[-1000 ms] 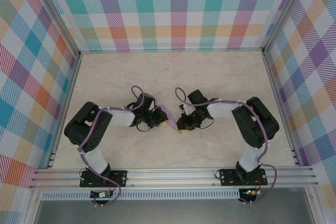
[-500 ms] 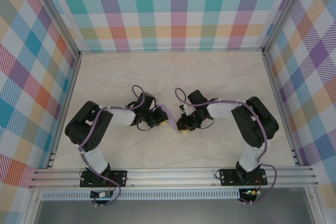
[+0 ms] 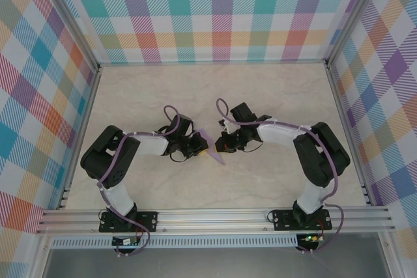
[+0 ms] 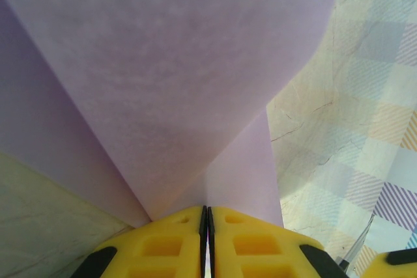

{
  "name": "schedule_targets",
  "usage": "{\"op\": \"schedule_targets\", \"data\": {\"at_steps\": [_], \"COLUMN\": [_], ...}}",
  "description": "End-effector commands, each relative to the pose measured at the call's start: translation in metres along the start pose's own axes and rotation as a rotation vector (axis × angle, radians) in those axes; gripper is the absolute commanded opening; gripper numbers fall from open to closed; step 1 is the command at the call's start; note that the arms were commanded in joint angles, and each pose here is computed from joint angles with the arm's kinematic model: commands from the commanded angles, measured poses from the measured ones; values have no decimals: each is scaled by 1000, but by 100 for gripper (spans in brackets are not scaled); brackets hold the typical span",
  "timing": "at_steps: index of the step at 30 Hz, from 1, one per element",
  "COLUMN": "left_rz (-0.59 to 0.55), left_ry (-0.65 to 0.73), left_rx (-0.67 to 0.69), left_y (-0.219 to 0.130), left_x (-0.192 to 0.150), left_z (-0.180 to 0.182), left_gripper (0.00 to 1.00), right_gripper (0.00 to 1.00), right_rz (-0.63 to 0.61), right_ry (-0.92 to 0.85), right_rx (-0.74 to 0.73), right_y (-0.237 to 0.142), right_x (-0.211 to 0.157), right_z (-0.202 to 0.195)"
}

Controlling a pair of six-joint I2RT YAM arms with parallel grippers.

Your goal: Fold a paper plane with a square sheet of paper (pick it up from the middle)

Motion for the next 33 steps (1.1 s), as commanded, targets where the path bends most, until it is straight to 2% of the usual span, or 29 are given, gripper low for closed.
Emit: {"op": "schedule_targets", "data": {"at_steps": [1,11,20,33], "left_rz": [3,-17,-28,-43], "left_ry": [9,-2,-29,-56], "left_rx": [49,79,127,203], "left_y": [4,5,9,9], "left_x": [-2,0,2,3], "left_z": [8,13,22,36], "left_gripper": [11,11,11,9], "right_gripper": [0,0,0,0], "right_rz": [37,138,159,181], "right_ry": [2,57,64,86], "right_rx": [50,-27,-63,-42], "right_y": [9,29,33,26], "right_x": [1,-23,-37,-57], "right_z": [9,-19,-31,-31]}}
Point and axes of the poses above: each hand's point on the last joint's axis, 136 mm out from that joint toward the fingers, its own y axis out along the fingers, its own z axis along the line the jaws close on, x = y × z, the point moved 5 cm from there along -y, back along the fingers, and after that the axes turned 14 degrees about -y, right-handed, at the moved point
